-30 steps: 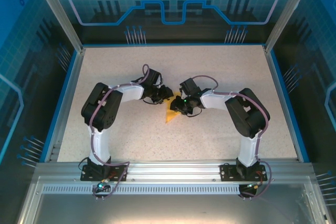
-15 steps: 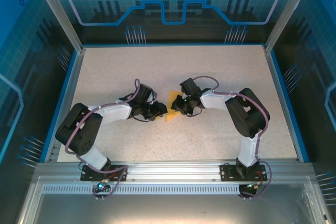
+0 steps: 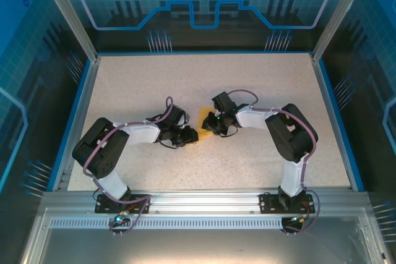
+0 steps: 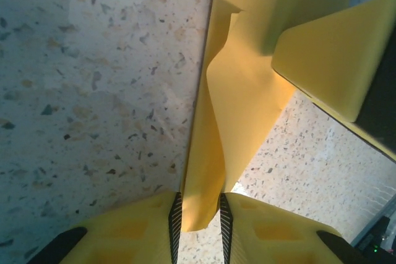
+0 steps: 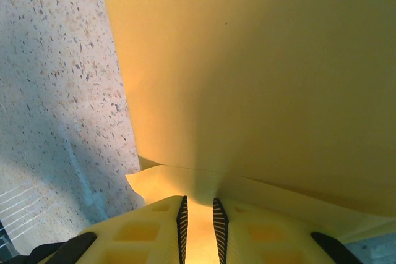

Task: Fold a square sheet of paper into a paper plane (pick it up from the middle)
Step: Third fold the triangle at the center of the table.

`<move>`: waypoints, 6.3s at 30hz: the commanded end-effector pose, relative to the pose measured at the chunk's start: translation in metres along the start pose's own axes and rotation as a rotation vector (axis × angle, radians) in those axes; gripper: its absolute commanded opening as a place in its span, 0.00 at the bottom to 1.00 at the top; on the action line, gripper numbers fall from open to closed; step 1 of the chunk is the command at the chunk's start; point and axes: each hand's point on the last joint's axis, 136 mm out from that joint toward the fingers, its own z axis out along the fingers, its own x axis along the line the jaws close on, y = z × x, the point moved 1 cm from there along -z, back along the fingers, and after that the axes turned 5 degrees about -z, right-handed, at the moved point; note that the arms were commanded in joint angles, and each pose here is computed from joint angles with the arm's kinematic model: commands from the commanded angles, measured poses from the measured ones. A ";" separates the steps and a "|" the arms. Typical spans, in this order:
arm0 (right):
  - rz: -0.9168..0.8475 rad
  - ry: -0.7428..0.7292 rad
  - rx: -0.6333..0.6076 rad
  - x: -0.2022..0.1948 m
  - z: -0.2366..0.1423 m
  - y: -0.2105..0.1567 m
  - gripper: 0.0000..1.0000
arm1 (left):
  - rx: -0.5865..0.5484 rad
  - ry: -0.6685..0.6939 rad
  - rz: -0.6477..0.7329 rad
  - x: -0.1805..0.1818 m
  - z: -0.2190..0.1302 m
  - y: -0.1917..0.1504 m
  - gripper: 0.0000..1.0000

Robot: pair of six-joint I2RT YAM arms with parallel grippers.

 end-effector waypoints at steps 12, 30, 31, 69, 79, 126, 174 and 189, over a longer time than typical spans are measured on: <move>0.050 -0.123 0.027 -0.035 0.009 -0.006 0.23 | -0.023 -0.062 0.062 -0.021 0.004 0.013 0.23; -0.131 0.042 -0.062 0.012 -0.030 0.011 0.30 | -0.046 -0.004 0.054 -0.011 0.004 0.018 0.09; -0.144 0.055 -0.062 0.015 -0.031 0.010 0.30 | -0.048 -0.001 0.052 -0.011 0.004 0.019 0.09; -0.103 0.026 0.051 -0.003 0.005 -0.019 0.18 | -0.049 0.052 0.053 -0.002 0.012 0.026 0.09; -0.053 -0.034 0.055 -0.019 0.010 -0.020 0.18 | -0.072 0.078 0.035 0.002 0.011 0.030 0.11; 0.104 -0.201 0.121 -0.058 0.015 -0.031 0.16 | -0.070 0.114 0.016 0.012 0.009 0.013 0.16; 0.096 -0.182 0.124 -0.054 0.015 -0.026 0.16 | -0.043 -0.066 -0.056 -0.025 0.013 0.018 0.14; -0.111 -0.029 0.057 -0.034 0.007 -0.007 0.13 | -0.034 0.206 -0.089 0.039 0.019 0.005 0.09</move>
